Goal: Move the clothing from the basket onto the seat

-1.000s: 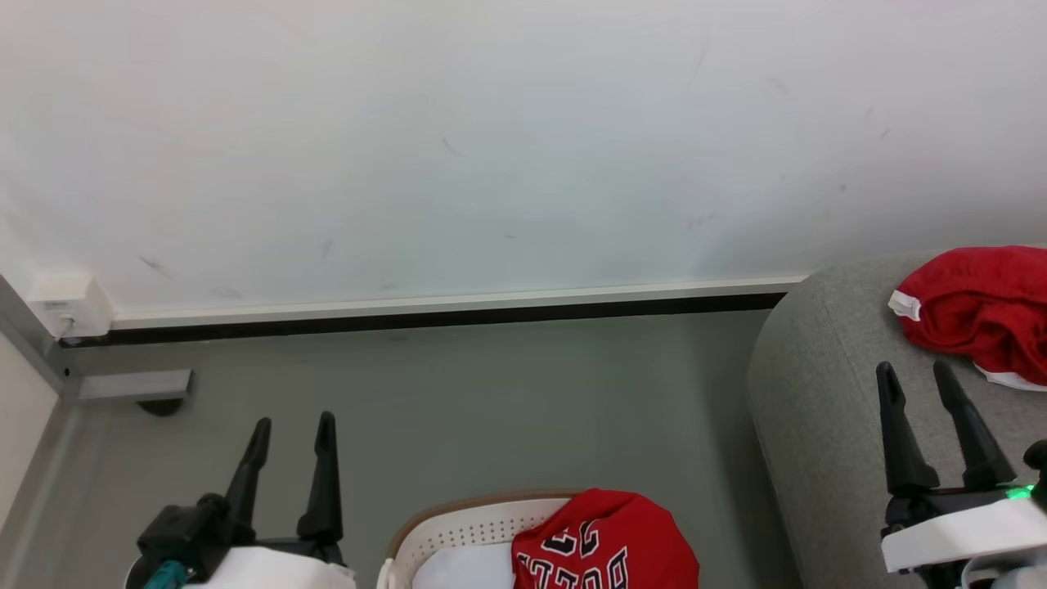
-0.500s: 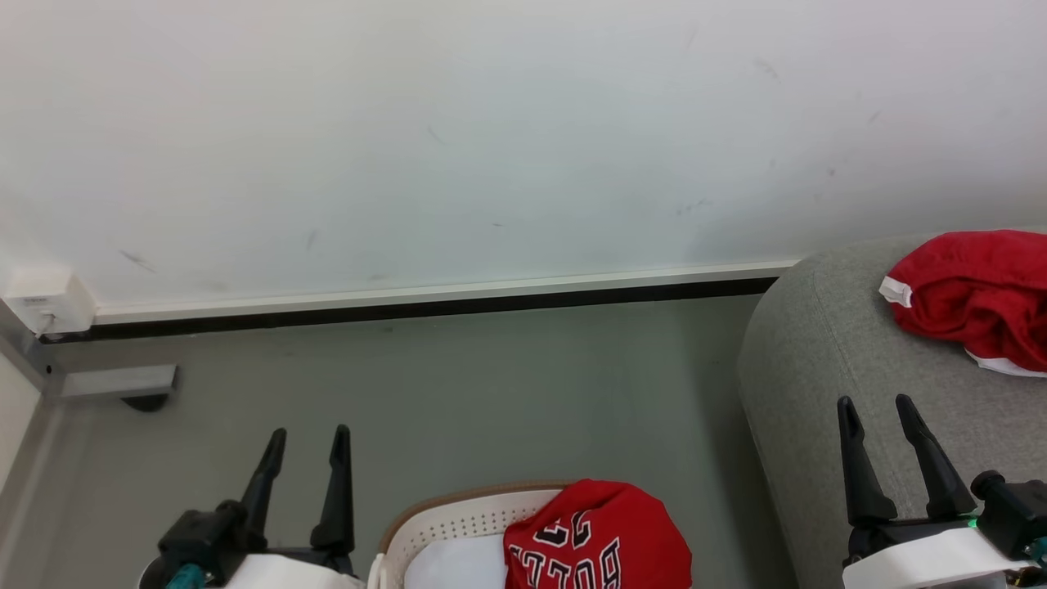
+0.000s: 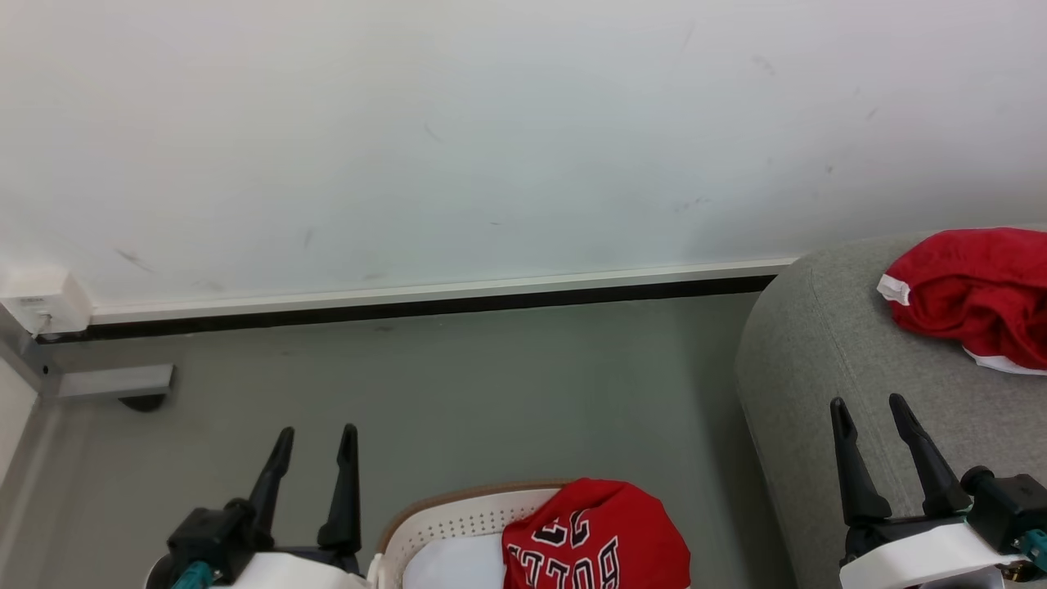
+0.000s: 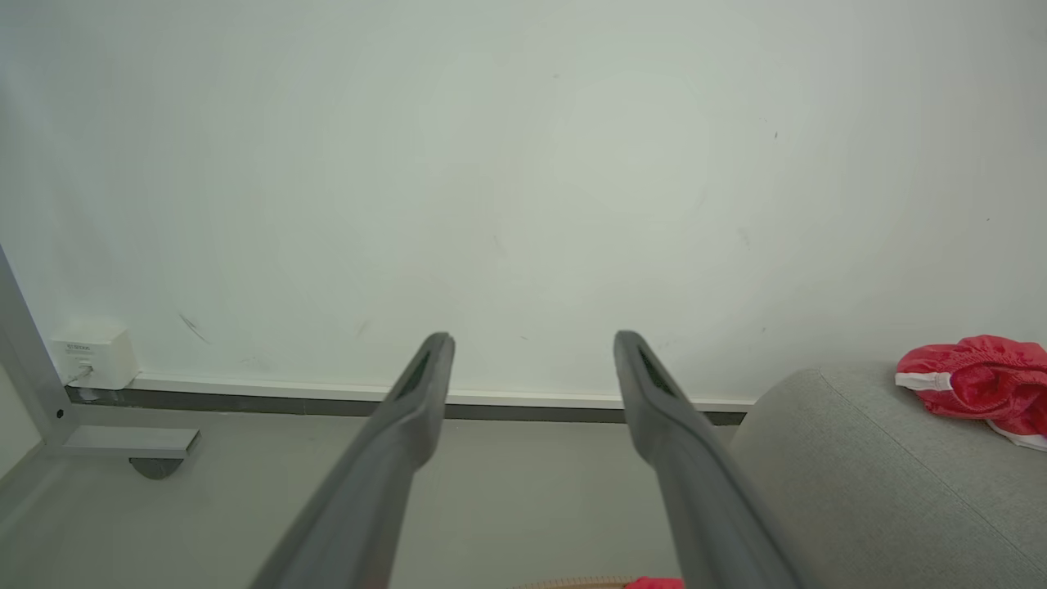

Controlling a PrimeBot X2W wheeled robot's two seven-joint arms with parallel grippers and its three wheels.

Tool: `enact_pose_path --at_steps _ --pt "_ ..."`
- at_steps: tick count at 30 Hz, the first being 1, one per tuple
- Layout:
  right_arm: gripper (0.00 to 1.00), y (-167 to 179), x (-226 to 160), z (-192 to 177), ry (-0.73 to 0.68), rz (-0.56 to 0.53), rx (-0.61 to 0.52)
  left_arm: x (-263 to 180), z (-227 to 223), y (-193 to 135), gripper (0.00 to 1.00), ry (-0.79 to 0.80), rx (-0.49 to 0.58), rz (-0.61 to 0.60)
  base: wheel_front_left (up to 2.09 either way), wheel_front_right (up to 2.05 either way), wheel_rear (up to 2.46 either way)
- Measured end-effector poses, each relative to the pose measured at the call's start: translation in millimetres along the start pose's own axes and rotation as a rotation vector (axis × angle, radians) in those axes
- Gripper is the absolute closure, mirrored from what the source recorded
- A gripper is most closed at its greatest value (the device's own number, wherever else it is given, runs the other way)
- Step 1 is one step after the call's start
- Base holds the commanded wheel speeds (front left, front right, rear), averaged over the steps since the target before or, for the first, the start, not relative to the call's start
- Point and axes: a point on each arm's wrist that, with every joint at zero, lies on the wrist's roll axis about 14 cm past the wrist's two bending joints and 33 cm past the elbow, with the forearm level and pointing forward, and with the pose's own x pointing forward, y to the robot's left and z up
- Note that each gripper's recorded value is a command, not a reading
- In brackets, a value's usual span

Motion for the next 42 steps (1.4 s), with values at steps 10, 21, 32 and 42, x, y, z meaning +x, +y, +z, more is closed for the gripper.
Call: enact_pose_path --at_steps 10,21,32,42 --pt "0.00 -9 -1 2 0.000 -0.017 -0.020 4 -7 -10 0.00 0.017 -0.003 -0.031 0.00 0.00 0.00" --pt "0.00 -42 2 1 0.015 -0.091 -0.059 31 -48 -51 0.00 0.123 -0.009 -0.171 0.00 0.00 0.00" --pt "0.00 -72 27 -11 0.045 -0.158 -0.108 56 -162 -90 0.00 0.421 0.005 -0.337 0.00 0.00 0.00" --pt "0.00 -93 44 -36 0.094 -0.209 -0.122 24 -283 -106 0.00 0.863 -0.007 -0.432 0.00 0.00 0.00"
